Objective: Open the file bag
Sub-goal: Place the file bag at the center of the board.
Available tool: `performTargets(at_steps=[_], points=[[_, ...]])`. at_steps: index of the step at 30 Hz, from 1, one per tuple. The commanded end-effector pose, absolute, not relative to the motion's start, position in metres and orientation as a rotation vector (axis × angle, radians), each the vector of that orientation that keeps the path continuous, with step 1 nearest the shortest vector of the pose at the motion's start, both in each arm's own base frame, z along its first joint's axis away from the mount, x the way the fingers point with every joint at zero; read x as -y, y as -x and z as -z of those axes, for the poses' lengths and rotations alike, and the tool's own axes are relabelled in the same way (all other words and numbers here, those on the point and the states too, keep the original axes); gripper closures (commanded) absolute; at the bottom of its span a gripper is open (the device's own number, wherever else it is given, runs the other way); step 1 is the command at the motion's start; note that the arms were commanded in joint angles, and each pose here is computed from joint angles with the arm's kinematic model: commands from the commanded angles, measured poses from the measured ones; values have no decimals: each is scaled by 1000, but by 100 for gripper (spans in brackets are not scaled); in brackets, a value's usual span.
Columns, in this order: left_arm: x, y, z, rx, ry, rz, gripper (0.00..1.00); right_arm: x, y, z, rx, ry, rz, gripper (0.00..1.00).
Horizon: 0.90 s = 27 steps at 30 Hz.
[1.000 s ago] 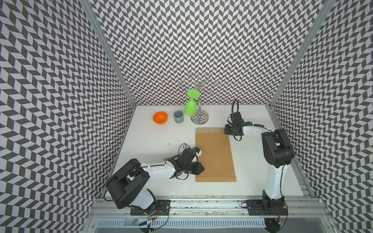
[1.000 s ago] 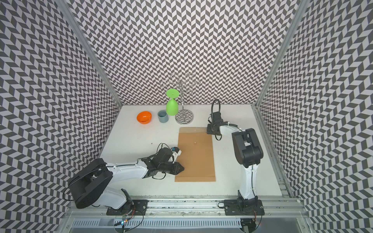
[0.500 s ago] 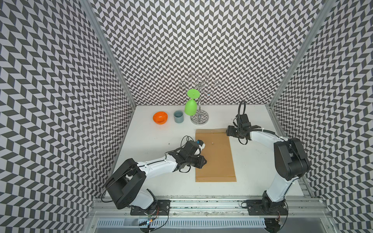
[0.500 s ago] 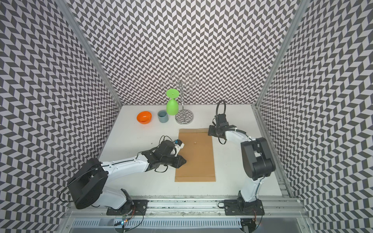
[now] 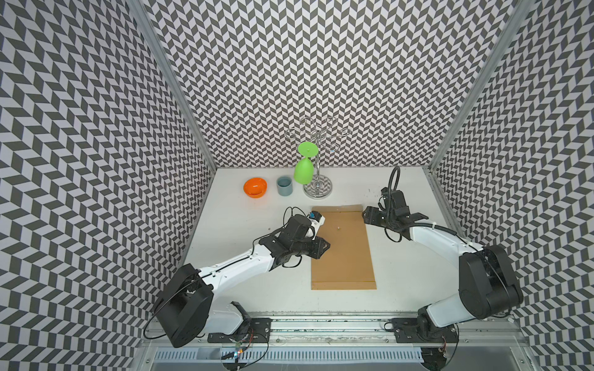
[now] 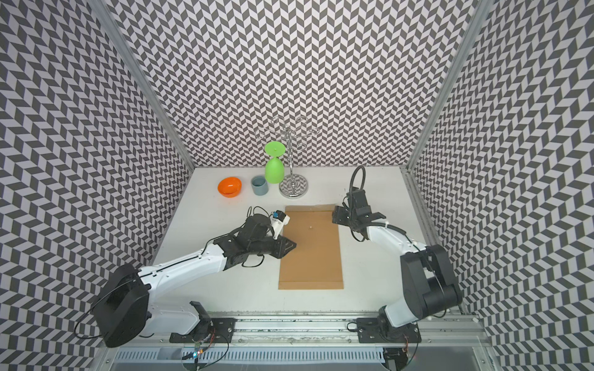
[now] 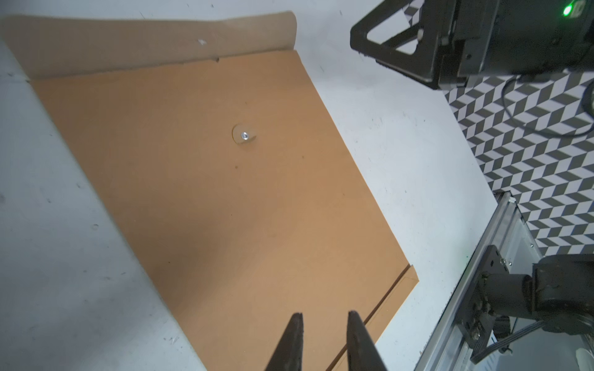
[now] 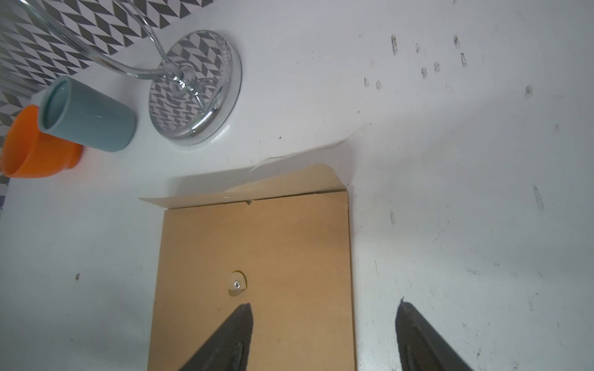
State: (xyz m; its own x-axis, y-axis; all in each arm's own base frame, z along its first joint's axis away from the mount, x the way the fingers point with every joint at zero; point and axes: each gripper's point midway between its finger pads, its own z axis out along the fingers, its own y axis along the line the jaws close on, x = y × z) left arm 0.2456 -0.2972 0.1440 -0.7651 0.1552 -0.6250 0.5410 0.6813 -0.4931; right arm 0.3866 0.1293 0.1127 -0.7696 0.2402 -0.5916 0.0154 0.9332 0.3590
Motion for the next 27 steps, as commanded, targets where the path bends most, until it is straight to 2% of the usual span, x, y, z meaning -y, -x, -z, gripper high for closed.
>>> performTargets(at_steps=[1,6,9,13,15,16,17,19,20,22,24,26,27], points=[[297,-256,-163,-2281,-494,928,74,-135,-391,-131,-2336,-182,-502,29],[289,-261,-178,-2226,-483,914,74,-132,-383,-138,-2312,-165,-498,30],[279,-267,-215,-2110,-469,889,72,-120,-373,-162,-2226,-161,-462,30],[250,-271,-295,-1856,-436,772,53,-99,-354,-208,-1998,-163,-415,25],[232,-275,-324,-1763,-393,698,45,-90,-349,-220,-1913,-193,-419,16],[225,-278,-332,-1742,-373,670,44,-89,-349,-221,-1898,-195,-427,24],[221,-283,-335,-1736,-358,653,45,-93,-352,-218,-1913,-182,-440,38],[223,-291,-331,-1754,-360,654,51,-107,-365,-199,-2005,-148,-466,58],[229,-297,-323,-1775,-373,669,58,-118,-371,-188,-2069,-107,-495,75],[249,-304,-304,-1815,-432,720,74,-135,-379,-162,-2193,-60,-525,93],[268,-316,-277,-1880,-467,757,91,-149,-381,-140,-2258,-41,-572,97],[284,-329,-249,-1938,-486,781,100,-162,-378,-124,-2298,-27,-613,97],[292,-337,-236,-1968,-494,797,100,-167,-375,-115,-2320,-22,-620,98]])
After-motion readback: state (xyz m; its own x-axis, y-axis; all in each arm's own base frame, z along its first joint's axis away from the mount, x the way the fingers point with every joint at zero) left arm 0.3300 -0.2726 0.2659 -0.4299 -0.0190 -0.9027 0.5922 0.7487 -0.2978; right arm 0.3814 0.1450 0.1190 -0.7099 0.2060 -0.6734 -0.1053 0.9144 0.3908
